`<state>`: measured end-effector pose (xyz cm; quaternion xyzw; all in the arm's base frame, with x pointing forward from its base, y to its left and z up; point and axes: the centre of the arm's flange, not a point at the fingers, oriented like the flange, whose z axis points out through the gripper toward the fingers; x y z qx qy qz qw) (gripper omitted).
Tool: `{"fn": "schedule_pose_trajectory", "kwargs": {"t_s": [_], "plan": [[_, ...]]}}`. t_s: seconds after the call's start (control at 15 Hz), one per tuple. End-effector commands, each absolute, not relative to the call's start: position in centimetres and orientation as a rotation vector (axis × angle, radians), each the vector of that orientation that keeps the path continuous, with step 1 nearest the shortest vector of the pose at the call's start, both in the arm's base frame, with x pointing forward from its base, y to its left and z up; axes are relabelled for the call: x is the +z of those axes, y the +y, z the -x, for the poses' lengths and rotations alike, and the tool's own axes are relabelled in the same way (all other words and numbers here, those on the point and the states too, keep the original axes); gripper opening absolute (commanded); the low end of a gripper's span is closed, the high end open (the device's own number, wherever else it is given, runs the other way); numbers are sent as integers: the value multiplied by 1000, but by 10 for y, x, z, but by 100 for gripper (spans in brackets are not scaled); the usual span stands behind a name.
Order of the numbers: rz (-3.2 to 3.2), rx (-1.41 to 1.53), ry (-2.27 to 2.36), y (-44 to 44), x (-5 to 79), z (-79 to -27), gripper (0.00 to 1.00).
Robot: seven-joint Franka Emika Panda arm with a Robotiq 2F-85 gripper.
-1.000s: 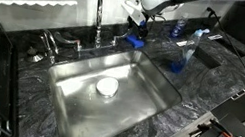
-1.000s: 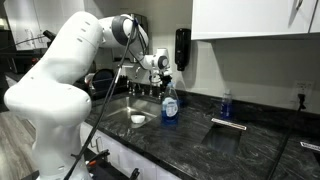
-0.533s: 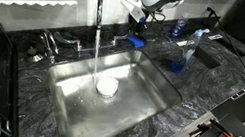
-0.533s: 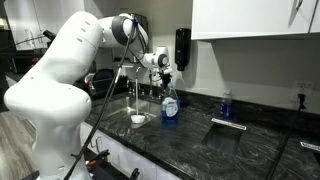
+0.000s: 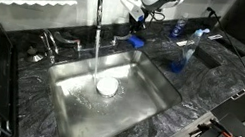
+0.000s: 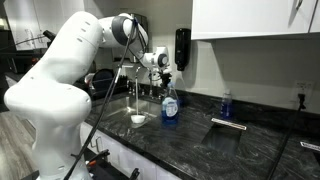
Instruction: Turn the faucet handle on the right clockwise
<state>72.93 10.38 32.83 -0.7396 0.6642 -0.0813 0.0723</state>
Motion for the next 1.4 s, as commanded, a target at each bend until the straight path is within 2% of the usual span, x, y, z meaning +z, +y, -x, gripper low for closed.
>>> {"fn": "schedule_pose_trajectory", "kwargs": {"t_s": [0.0,0.07,0.6,0.73,1.33], "plan": [[2253,-146,2018,105,320,-716,42],[2255,-145,2019,106,320,-715,43],[2294,-135,2026,118,335,-694,97],[2293,-148,2027,120,342,-688,100],[2269,-216,1976,110,408,-661,100]]}}
